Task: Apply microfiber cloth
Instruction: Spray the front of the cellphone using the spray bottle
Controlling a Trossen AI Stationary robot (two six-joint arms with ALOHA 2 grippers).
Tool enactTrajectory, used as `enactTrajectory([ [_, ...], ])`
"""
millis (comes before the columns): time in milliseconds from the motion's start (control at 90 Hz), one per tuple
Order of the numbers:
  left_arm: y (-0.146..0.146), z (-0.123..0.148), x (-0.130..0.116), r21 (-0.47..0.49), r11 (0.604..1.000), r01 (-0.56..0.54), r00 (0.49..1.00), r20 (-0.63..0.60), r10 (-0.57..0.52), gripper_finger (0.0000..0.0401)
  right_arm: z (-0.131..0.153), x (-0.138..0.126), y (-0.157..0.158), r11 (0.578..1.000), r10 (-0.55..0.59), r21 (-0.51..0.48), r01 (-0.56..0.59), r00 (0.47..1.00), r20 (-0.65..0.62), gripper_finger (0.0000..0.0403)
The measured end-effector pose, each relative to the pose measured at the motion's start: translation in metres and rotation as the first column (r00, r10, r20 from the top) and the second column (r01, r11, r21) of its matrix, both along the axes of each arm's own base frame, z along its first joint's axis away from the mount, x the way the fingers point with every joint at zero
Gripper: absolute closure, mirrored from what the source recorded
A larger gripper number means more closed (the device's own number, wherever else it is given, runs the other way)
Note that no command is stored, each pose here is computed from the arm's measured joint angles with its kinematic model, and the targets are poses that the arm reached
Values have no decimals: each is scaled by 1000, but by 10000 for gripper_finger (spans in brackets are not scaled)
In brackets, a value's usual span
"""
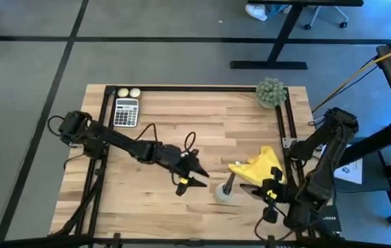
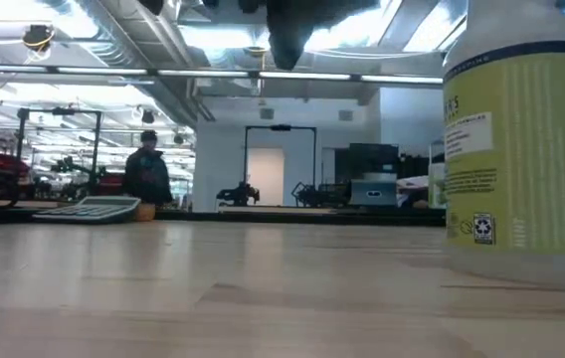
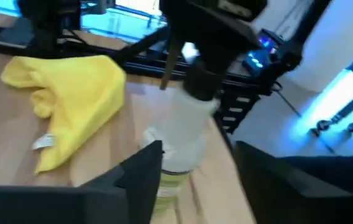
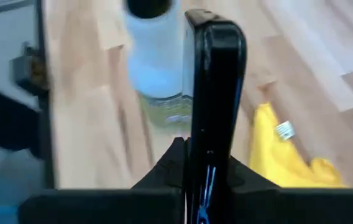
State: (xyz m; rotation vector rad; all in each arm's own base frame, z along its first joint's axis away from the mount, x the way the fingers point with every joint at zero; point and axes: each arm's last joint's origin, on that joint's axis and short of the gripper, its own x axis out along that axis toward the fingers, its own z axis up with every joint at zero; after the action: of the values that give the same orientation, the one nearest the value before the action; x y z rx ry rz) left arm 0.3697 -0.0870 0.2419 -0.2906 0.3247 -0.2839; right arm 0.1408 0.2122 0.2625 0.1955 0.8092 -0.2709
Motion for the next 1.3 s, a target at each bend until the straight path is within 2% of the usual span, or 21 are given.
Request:
enactTrajectory([
  [111,-1,4,9,9,1000,1,1000,19,-1,133,-8,-2,-4,999,-22,-26,22,1000,7,399],
  [211,-3,9,15,50,999,4,999,47,-6,107,-8,-5,-9,998,-61,-2,61,998,35,399],
  [456,-2,11,14,77,997,-23,998,63,18,100,-5,-9,-6,998,-60,16,58,993,97,400],
  [556,-1,11,15,26,999,-39,998,48,38,99,-5,-8,-6,998,-63,15,62,993,100,400],
  [678,2,13,15,21,998,-51,997,66,49,99,-5,-8,-6,998,-62,6,61,992,114,400],
  [767,7,14,17,-55,991,-120,991,47,122,99,-5,-8,-6,998,-62,7,61,992,114,400],
  [867,17,11,18,-141,965,-220,975,-22,219,99,-5,-8,-6,998,-60,9,60,991,115,400],
  [1044,20,5,17,-73,972,-222,974,-56,218,99,-5,-8,-6,998,-60,13,59,991,117,400],
  [1178,14,7,16,-7,981,-194,981,-11,194,99,-5,-8,-6,998,-59,13,58,992,115,400],
  [1300,11,9,16,40,967,-250,968,27,249,99,-5,-8,-6,998,-59,12,58,992,115,400],
])
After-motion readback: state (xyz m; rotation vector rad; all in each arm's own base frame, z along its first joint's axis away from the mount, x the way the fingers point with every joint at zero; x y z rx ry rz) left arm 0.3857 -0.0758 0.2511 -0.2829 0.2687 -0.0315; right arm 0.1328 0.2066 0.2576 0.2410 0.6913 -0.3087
